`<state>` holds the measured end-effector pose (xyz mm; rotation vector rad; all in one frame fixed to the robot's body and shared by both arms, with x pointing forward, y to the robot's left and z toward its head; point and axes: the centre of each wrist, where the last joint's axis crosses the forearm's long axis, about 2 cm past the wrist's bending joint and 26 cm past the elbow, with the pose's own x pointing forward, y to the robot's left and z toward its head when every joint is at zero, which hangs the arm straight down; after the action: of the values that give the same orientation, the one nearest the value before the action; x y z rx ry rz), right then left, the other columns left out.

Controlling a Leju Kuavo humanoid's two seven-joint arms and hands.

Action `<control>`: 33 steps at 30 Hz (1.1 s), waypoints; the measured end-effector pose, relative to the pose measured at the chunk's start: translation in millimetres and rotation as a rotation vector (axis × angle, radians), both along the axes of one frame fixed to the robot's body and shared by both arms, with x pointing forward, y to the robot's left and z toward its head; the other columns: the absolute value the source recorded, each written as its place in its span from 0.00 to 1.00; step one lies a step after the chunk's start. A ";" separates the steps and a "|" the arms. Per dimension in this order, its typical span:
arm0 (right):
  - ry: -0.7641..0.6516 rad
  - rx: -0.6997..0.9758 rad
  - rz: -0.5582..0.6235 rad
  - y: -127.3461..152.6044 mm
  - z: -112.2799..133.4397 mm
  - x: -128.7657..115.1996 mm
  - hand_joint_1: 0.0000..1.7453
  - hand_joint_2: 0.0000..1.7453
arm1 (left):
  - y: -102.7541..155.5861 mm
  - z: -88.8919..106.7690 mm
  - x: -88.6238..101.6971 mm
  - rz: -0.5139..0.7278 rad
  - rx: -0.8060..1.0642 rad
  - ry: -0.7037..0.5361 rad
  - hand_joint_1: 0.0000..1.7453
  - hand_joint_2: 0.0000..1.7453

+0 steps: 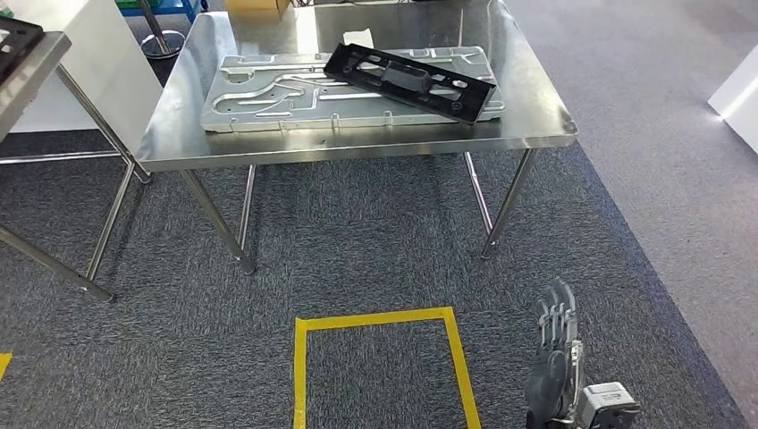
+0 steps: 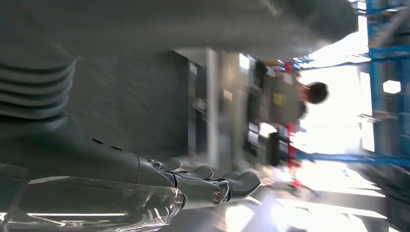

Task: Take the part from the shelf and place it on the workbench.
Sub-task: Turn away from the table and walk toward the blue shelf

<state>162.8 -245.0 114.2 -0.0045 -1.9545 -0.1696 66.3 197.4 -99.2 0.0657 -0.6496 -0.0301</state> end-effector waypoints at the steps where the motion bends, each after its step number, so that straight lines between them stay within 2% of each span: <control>1: 0.034 0.013 0.010 2.2 -9.2 -0.3 0.00 0.00 | 0.1 0.0 0.0 0.000 0.000 0.000 0.00 0.00; 13: 0.346 0.171 0.072 13.9 -97.9 -8.4 0.00 0.00 | -0.1 0.5 2.7 -0.001 0.009 -0.011 0.00 0.00; 20: 0.552 0.258 0.018 5.5 -159.3 -24.3 0.00 0.00 | -0.7 0.5 1.8 -0.004 0.008 -0.011 0.00 0.00; 24: 0.643 0.295 -0.013 5.9 -181.5 -33.3 0.00 0.00 | -0.8 0.5 1.9 -0.006 0.010 -0.011 0.00 0.00; 28: 0.809 0.337 -0.049 6.7 -201.1 -55.9 0.00 0.00 | -0.8 0.0 -1.6 -0.005 0.012 -0.002 0.00 0.00; 33: 1.001 0.342 -0.086 5.9 -214.2 -84.3 0.00 0.00 | -0.7 -0.3 -3.5 -0.001 0.013 0.005 0.00 0.00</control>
<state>78.5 -239.1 -100.0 0.0434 -0.9129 -0.4572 62.8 196.7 -99.6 0.0778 -0.6443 -0.0358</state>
